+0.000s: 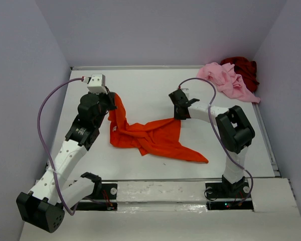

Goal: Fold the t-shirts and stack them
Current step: Flatten the tshirt out

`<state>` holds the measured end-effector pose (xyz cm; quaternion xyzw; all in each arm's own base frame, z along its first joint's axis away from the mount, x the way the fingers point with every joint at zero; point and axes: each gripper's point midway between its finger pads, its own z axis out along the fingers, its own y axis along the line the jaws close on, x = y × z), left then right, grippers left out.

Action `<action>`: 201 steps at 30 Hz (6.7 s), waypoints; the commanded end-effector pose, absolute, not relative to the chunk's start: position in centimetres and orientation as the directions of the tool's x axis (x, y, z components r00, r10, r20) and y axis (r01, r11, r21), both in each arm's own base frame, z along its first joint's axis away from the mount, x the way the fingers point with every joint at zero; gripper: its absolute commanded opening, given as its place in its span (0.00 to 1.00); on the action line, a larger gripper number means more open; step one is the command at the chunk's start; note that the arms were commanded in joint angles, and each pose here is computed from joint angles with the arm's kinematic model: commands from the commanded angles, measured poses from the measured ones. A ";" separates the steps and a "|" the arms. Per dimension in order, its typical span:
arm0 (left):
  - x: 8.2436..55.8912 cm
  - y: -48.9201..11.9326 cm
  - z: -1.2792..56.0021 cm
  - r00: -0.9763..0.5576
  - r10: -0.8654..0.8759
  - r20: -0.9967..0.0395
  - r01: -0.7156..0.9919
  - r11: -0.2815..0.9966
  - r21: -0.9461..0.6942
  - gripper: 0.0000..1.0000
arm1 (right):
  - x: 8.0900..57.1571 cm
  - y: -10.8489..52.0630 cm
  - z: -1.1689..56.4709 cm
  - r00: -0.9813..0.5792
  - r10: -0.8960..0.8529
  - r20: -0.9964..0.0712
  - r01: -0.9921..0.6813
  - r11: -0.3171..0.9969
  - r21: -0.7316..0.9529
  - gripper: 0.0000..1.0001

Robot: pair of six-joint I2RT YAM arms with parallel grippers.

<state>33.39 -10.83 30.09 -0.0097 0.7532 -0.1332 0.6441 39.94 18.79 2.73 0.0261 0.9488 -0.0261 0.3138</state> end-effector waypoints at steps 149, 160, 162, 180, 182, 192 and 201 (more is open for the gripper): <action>19.1 -5.7 64.9 0.423 -0.344 -0.839 0.323 0.922 -0.215 0.00 | 23.4 1.8 62.1 0.265 0.237 -0.935 0.036 0.966 0.255 0.00; 32.4 -8.0 59.4 0.280 -0.240 -0.929 0.172 0.965 -0.198 0.00 | 37.3 3.4 53.8 0.031 0.060 -0.998 0.385 0.920 0.068 0.00; 35.4 -8.3 56.0 0.233 -0.231 -0.945 0.162 0.967 -0.197 0.00 | 39.7 3.3 52.1 0.025 0.075 -0.997 0.417 0.905 0.078 0.00; 56.4 -3.4 24.1 -0.128 -0.213 -0.969 -0.136 0.971 -0.196 0.00 | 58.9 3.1 20.0 -0.341 0.065 -0.938 0.516 0.847 -0.129 0.00; 57.6 -4.0 22.2 -0.158 -0.210 -0.965 -0.118 0.974 -0.192 0.00 | 60.2 3.8 17.8 -0.369 0.062 -0.928 0.492 0.860 -0.139 0.00; 59.0 -6.1 21.3 -0.228 -0.217 -0.949 -0.031 0.976 -0.216 0.00 | 60.7 5.0 16.9 -0.430 0.061 -0.901 0.400 0.907 -0.130 0.00; 54.7 -8.5 23.8 -0.302 -0.219 -0.928 0.054 0.968 -0.246 0.00 | 54.6 5.1 18.7 -0.510 0.116 -0.853 0.358 0.929 -0.088 0.00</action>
